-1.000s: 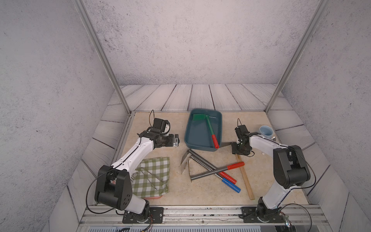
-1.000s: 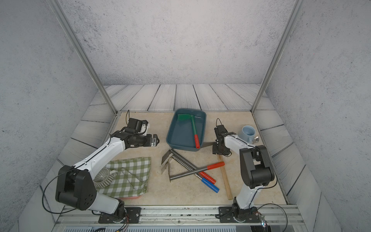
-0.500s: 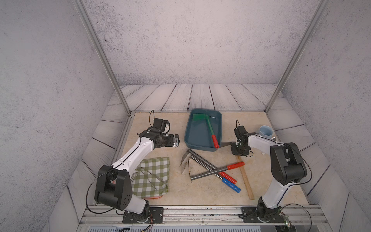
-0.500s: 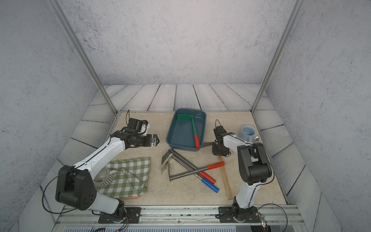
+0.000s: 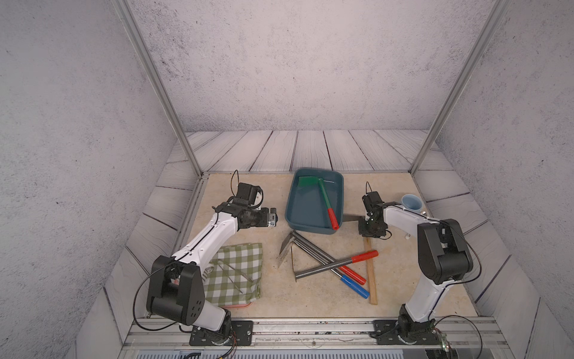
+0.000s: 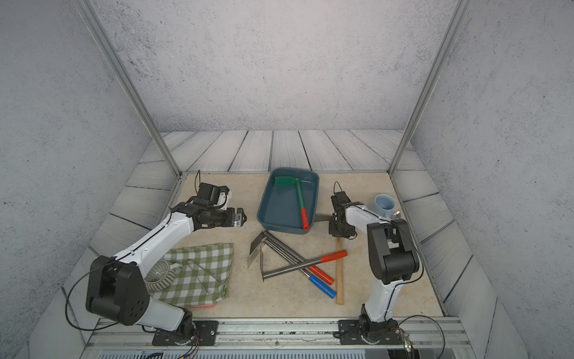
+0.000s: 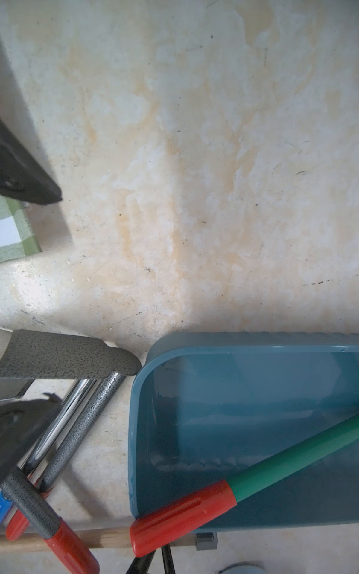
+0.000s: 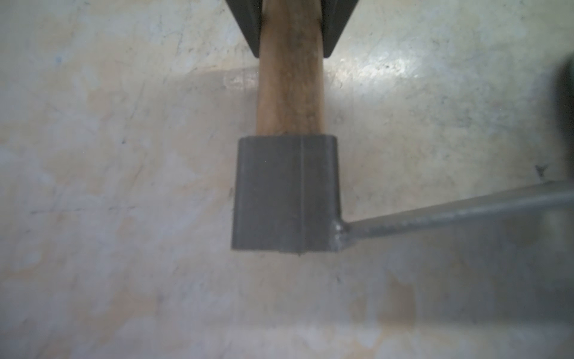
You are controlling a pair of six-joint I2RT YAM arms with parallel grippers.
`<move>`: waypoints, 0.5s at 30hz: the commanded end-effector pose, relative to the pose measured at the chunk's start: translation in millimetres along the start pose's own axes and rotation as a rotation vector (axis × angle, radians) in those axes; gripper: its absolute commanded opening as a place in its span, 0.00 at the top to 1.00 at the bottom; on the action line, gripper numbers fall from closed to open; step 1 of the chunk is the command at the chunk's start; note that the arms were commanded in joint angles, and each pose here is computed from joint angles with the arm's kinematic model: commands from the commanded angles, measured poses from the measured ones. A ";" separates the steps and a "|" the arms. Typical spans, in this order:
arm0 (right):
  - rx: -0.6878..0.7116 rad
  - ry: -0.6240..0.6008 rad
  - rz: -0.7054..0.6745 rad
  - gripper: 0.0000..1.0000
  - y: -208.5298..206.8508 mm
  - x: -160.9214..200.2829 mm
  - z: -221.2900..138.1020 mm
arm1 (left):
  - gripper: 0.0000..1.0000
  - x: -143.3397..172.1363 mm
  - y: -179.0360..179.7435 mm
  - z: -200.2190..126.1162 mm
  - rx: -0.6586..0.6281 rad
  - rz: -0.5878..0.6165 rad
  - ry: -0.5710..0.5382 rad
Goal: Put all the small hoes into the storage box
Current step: Pick up the hoe from the center of the board.
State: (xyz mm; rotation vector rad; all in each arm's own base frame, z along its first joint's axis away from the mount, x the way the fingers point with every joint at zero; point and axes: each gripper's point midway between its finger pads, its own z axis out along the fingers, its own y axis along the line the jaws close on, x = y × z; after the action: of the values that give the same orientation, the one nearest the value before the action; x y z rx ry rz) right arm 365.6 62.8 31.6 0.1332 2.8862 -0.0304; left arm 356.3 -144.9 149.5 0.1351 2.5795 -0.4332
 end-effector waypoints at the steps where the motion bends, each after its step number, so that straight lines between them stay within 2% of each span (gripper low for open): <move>1: 0.038 -0.052 0.009 0.85 -7.1 -20.6 -10.1 | 0.00 -0.8 -2.2 0.7 0.000 0.006 0.010; 15: 0.080 -0.149 0.064 0.91 -27.0 -63.9 -29.9 | 0.00 -0.7 -1.8 1.1 -0.002 0.009 0.011</move>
State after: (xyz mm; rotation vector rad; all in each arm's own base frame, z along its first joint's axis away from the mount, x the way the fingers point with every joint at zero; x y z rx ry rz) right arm 402.2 39.0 56.4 0.2056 2.8029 -0.1102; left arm 356.0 -144.7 149.0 0.1348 2.5818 -0.4322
